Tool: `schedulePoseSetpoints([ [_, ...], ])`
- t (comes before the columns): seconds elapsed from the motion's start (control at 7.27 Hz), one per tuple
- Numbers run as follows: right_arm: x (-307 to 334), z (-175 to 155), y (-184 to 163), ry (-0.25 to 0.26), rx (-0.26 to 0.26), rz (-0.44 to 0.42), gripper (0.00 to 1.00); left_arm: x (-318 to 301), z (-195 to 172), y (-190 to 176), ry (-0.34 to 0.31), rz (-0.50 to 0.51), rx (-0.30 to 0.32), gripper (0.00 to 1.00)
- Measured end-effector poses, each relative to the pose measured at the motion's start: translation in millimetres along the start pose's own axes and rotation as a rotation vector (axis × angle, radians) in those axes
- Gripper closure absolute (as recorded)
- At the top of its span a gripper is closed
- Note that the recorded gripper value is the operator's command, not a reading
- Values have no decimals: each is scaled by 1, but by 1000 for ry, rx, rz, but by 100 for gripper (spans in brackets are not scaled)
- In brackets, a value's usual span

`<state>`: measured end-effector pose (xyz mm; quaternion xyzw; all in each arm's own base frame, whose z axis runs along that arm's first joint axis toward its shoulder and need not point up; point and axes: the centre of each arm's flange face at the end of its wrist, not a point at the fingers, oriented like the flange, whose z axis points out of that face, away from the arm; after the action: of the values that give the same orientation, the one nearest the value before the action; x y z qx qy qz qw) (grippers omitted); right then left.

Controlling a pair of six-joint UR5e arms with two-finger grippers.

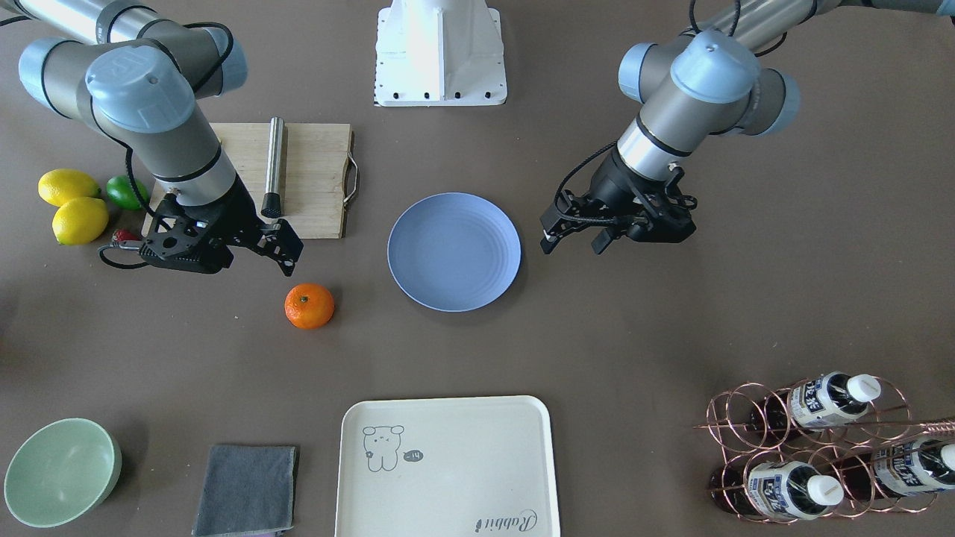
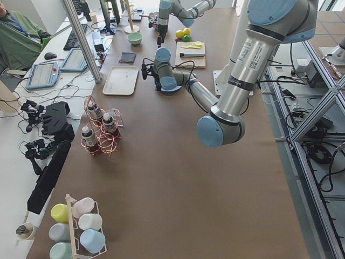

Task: Pick orange to plate
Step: 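Grasp the orange mandarin with the right gripper while the left arm withdraws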

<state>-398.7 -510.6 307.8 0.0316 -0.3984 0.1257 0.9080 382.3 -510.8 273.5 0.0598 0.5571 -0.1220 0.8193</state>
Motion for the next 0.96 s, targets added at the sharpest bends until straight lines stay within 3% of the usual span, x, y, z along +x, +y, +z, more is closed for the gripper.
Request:
schedulePoseSetpoints([
  [0.41,-32,59,-15,-3,4,-21,2,-49,-40,-52,-43,205,53,2],
  [0.69,-33,89,-8,-5,-1,-32,7,-60,-50,-64,-62,257,68,2],
  [0.83,-34,97,0,-2,-9,-32,67,-61,-53,-67,-64,261,73,2],
  [0.96,-34,101,5,3,-14,-30,100,-62,-55,-69,-65,262,78,2],
])
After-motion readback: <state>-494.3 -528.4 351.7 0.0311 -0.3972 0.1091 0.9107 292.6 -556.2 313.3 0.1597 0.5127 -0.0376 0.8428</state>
